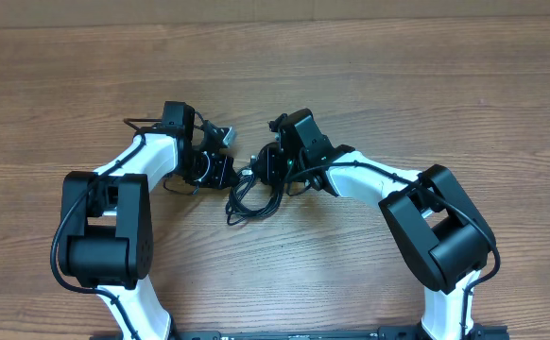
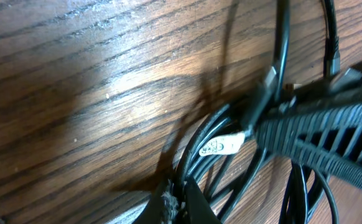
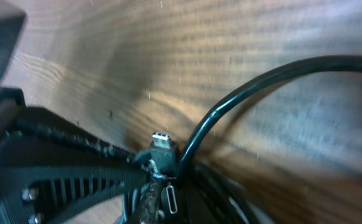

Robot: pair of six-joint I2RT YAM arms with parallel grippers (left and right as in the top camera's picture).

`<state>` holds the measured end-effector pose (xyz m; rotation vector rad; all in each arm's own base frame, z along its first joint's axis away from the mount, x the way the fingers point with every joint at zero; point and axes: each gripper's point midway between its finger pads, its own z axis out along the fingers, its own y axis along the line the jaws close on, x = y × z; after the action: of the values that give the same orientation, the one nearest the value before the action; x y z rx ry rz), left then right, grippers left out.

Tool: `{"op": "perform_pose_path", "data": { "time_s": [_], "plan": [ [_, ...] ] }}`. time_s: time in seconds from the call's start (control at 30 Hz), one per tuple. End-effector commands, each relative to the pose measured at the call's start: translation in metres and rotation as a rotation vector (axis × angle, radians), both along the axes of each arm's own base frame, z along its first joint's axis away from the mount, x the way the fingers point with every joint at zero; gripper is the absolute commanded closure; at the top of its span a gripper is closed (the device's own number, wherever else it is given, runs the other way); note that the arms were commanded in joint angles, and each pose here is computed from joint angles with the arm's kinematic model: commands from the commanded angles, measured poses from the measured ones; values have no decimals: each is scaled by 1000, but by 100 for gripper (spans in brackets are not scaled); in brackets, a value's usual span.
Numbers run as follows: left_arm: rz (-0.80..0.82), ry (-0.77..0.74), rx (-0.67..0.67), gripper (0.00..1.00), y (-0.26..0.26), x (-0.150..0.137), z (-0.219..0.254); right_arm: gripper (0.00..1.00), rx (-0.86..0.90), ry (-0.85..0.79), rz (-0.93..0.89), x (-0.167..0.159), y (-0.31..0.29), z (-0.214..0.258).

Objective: Untangle cables

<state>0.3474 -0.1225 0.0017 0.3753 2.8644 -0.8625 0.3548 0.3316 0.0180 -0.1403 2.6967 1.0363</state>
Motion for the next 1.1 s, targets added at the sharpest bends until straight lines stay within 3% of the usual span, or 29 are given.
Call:
{"op": "perform_pose_path", "data": {
  "time_s": [0.0,0.57,0.87,1.07],
  "plan": [
    [5,-2,-21,96,-5,6,3,96,57,-1,73,-14,18,22],
    [23,2,16,96,3,8,0,96,96,135,191,-55,25,23],
    [23,1,17,96,3,8,0,96,105,-9,270,-57,30,59],
    [23,2,16,96,3,8,0,64,115,-97,244,-51,26,95]
  ]
}}
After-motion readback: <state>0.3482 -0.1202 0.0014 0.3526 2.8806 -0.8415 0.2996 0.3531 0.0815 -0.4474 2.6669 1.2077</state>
